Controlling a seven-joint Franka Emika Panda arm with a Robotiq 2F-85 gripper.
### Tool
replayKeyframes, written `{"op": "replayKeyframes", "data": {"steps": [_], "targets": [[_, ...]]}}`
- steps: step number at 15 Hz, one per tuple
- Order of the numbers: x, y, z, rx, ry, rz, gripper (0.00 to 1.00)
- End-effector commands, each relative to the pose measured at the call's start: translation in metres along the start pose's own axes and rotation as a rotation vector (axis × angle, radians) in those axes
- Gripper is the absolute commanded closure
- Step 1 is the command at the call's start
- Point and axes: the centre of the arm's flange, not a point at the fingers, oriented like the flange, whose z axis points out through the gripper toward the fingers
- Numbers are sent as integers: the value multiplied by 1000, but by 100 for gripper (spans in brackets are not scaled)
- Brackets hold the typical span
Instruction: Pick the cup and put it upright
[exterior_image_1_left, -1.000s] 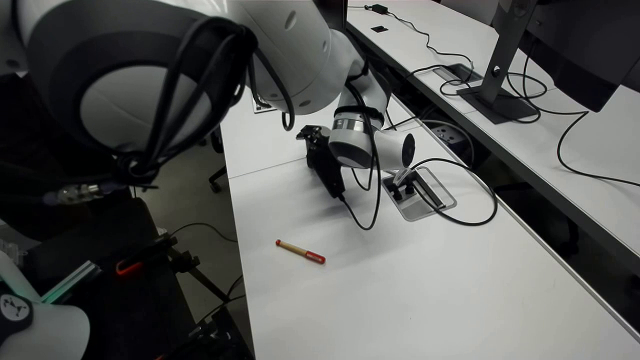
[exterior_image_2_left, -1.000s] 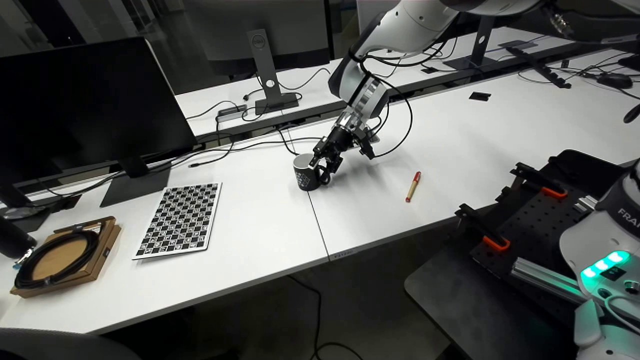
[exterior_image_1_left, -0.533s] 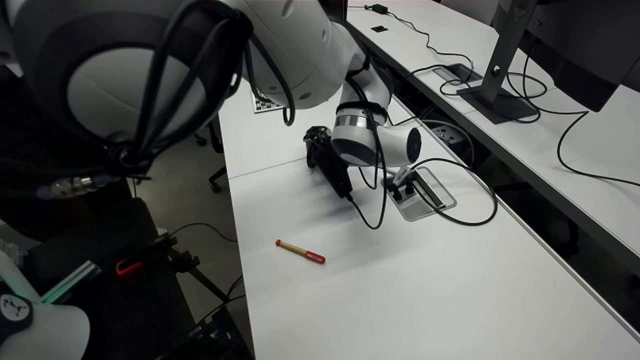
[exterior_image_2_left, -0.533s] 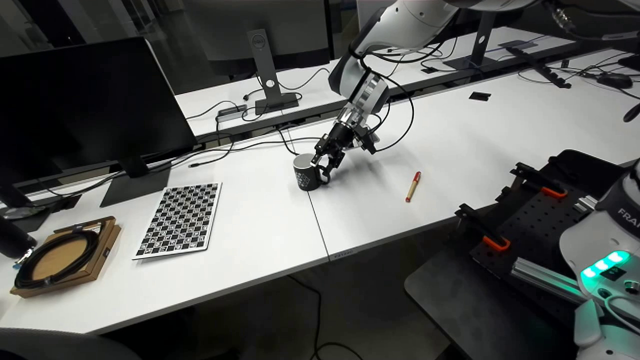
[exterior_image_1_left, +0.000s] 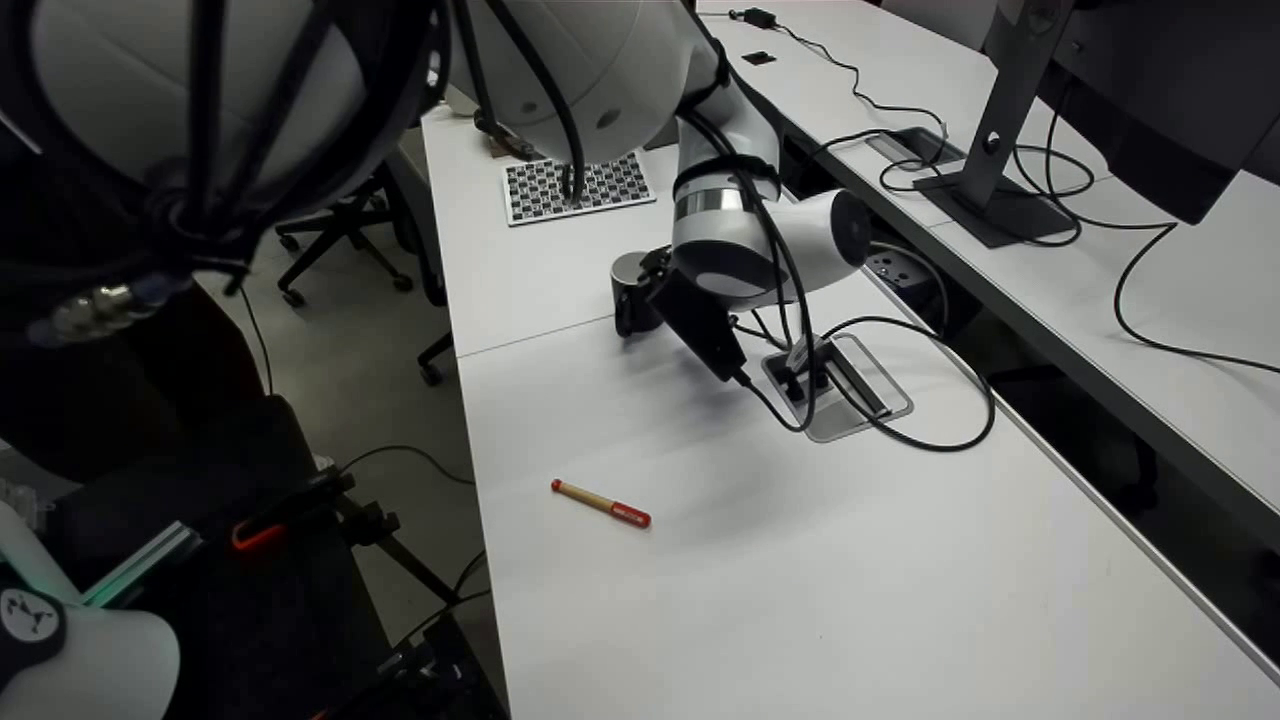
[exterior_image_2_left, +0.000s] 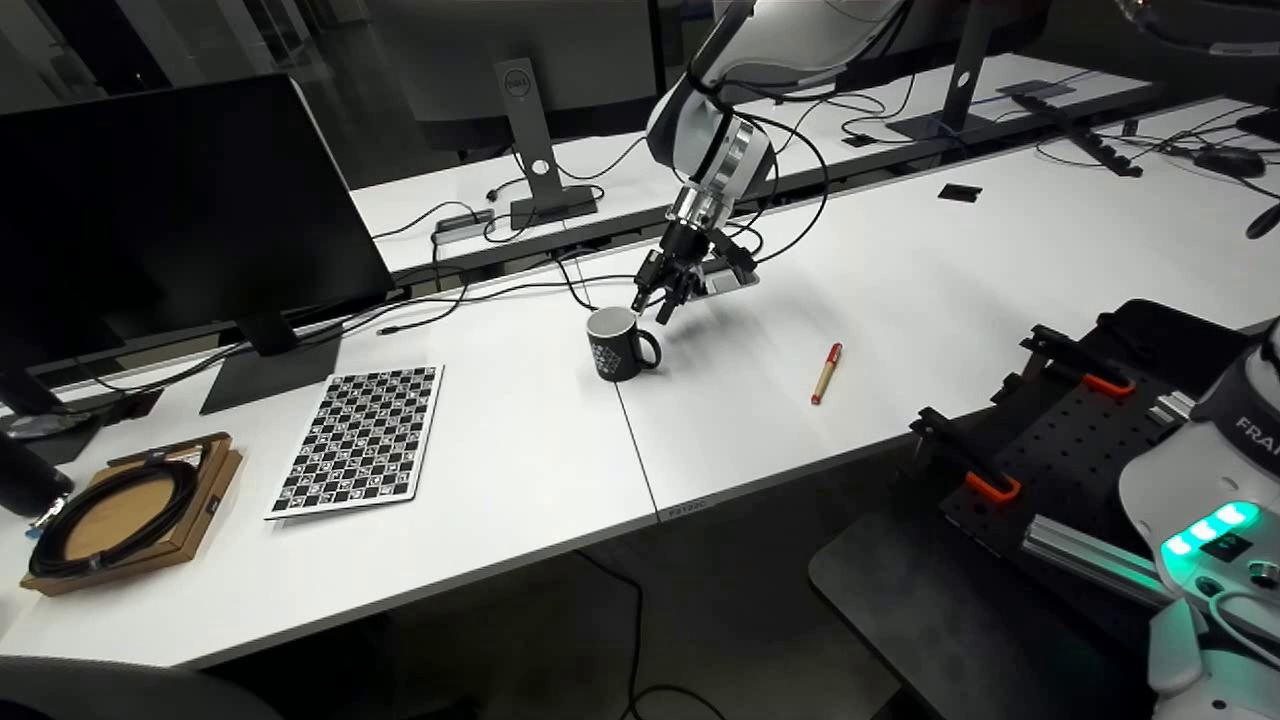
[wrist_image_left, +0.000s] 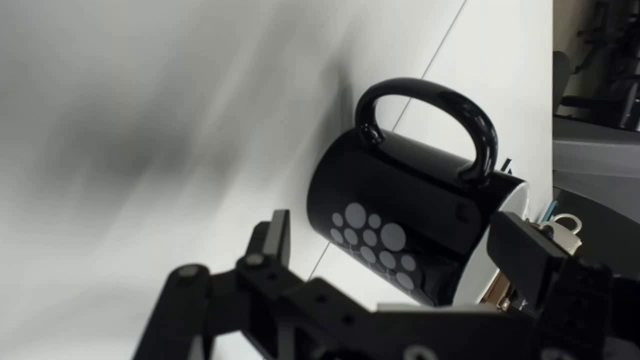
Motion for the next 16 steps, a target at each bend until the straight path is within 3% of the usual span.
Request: {"op": "replayKeyframes", "data": {"steps": [1,11,16], "targets": [[-3,-23,-13,-128,-29,-11,0],[-5,-82,-34,-638,50,-66,0],[-18,-111,-56,-730,70,-100,0]]}}
